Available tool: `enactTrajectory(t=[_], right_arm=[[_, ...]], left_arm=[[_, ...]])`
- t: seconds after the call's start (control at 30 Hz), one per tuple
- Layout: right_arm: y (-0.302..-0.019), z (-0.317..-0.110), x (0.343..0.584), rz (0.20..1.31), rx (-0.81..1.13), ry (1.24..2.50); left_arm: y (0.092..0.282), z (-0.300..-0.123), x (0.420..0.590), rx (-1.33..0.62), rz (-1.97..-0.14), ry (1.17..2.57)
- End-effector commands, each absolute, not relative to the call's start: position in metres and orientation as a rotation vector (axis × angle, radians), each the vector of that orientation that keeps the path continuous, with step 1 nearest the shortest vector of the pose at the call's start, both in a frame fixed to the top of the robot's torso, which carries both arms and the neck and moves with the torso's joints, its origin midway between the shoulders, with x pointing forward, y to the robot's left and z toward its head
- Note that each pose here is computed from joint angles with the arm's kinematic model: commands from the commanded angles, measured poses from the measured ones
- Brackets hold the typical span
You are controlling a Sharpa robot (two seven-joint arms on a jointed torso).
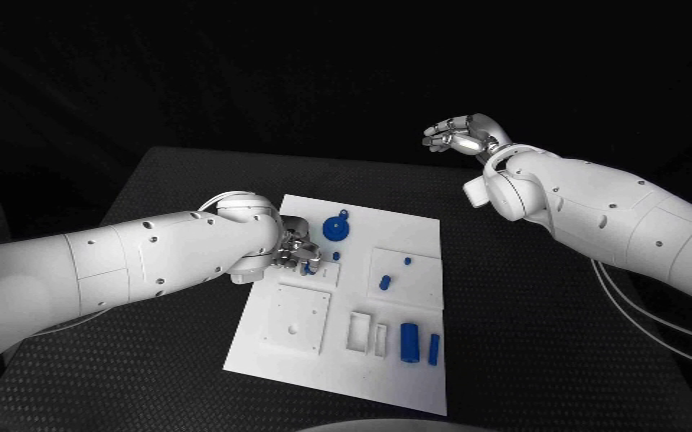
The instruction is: Assemble the parts on the task board
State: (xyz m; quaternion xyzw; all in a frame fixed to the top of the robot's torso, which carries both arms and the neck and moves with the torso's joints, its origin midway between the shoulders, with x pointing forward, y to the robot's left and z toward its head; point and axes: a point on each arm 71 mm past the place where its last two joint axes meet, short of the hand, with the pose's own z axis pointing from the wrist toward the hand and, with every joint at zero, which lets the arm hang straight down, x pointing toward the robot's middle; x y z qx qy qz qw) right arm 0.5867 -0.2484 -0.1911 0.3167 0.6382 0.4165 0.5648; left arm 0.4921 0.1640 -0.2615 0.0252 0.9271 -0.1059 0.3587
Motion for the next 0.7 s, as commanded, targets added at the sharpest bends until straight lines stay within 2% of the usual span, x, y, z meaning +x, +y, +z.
enactTrajectory(t=[0.03,0.7], right_arm=[[-0.246,-0.1911,0.5861,0.999,0.736,1.51],[-0.2459,-0.1915,0.5859,1.002,0.735,1.515]], left_arm=[[0.1562,-0.2681,0.4839,0.151,-0.269,2.442],[0.1634,-0.2683,0.4873,0.137,-0.234,2.431]])
